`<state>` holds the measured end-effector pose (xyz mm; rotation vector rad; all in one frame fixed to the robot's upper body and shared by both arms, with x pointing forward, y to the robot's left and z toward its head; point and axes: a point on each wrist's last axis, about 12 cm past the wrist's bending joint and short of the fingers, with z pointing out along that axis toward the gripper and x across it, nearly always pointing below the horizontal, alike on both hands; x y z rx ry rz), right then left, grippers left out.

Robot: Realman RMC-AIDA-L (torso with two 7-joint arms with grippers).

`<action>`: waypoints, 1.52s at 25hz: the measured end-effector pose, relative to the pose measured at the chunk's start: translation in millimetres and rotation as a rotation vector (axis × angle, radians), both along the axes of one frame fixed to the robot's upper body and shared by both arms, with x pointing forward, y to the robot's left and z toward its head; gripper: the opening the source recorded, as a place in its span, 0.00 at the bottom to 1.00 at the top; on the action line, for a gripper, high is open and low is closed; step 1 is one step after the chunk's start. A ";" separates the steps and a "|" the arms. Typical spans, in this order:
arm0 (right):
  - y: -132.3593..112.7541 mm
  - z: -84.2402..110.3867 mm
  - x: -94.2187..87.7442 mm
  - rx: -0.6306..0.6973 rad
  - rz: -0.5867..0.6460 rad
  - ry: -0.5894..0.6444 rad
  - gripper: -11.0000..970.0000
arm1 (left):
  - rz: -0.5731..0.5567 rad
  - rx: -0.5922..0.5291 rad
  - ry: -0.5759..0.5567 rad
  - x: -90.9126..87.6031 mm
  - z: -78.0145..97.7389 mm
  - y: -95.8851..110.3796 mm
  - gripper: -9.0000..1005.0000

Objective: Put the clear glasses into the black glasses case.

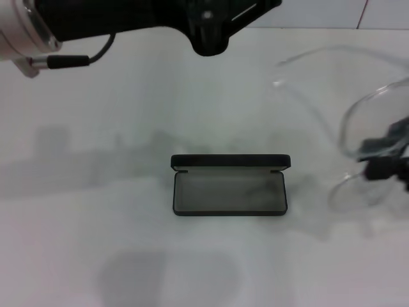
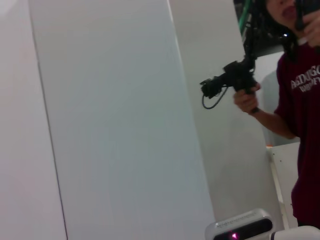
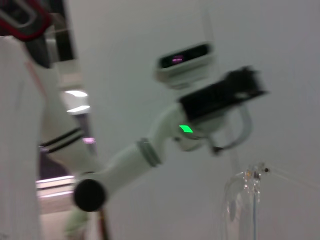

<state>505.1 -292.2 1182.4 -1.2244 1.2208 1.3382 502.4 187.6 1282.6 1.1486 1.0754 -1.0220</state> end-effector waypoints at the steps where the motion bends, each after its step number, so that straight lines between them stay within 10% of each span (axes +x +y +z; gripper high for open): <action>1: 9.2 -0.1 2.0 0.006 0.032 0.000 0.13 | 0.002 -0.003 0.014 1.9 -2.8 0.1 0.11; 10: 51.1 9.9 11.5 0.048 0.192 -0.045 0.13 | -0.003 0.016 0.112 17.5 -24.2 -3.3 0.08; 38: 49.4 14.9 16.0 0.069 0.165 -0.078 0.13 | -0.155 0.122 0.196 15.1 -37.9 -27.0 0.08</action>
